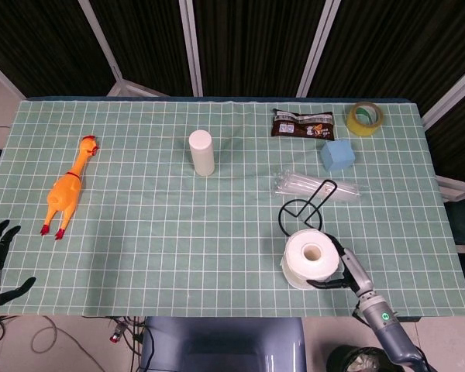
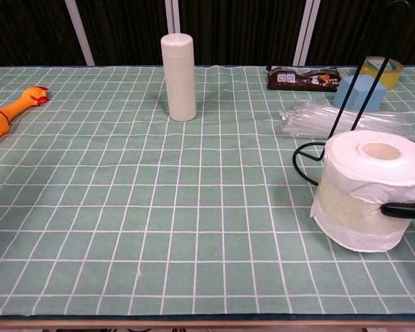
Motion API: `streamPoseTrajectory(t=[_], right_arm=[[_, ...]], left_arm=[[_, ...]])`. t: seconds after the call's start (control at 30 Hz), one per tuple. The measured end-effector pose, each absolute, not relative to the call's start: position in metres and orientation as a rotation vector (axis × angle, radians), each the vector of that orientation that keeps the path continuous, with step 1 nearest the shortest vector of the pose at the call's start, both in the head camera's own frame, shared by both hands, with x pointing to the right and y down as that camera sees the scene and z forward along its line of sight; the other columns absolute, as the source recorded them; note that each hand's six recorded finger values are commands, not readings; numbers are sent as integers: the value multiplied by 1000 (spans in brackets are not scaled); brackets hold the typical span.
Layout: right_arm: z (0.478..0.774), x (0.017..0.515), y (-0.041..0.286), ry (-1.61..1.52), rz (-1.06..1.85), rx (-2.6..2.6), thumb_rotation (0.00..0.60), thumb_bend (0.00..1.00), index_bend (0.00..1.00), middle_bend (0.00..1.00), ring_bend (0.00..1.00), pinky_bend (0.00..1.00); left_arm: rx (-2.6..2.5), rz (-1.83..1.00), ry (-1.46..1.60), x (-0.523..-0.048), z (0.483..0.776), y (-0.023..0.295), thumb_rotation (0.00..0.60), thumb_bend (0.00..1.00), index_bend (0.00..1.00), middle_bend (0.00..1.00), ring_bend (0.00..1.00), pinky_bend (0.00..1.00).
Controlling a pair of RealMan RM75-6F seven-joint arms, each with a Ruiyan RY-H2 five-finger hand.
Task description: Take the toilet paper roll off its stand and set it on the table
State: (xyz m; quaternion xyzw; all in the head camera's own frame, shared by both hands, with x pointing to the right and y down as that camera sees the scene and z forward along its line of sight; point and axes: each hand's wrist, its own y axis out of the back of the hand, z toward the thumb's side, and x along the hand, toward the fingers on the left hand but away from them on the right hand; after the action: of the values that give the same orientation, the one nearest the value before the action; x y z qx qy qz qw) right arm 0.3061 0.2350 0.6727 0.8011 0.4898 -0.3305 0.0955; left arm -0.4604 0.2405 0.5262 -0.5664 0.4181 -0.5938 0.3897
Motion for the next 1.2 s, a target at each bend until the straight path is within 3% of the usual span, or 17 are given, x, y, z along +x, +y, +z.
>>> streamPoseTrajectory(t=[0.07,0.17,0.53,0.73,0.93,1.2], right_arm=[[673,303,236,1435,-982,2386,600,0,69,28,0,0],[672,300,236,1402,-989,2412,600,0,3,0,0,0],[657,320,230,1386,-1051,2472,600,0,0,0,0,0],[621,368,209,1524,-1060,2469,600,0,0,0,0,0],[565,421,180,1727,-1123,2537,600,0,4,0,0,0],[536,430,185,1793,-1516,2740,600,0,12,0,0,0]], left_arm=[[-1440,-1511,1062,-460,526,241,600,46,141,44,0,0],[-1441,-1512,1059,-460,527,241,600,46,141,44,0,0],[-1438,-1514,1062,-461,527,240,600,46,141,44,0,0],[-1439,-1516,1061,-461,527,241,600,46,141,44,0,0],[-1439,-1520,1052,-459,528,241,600,46,141,44,0,0],[-1439,-1523,1054,-459,528,241,600,46,141,44,0,0]])
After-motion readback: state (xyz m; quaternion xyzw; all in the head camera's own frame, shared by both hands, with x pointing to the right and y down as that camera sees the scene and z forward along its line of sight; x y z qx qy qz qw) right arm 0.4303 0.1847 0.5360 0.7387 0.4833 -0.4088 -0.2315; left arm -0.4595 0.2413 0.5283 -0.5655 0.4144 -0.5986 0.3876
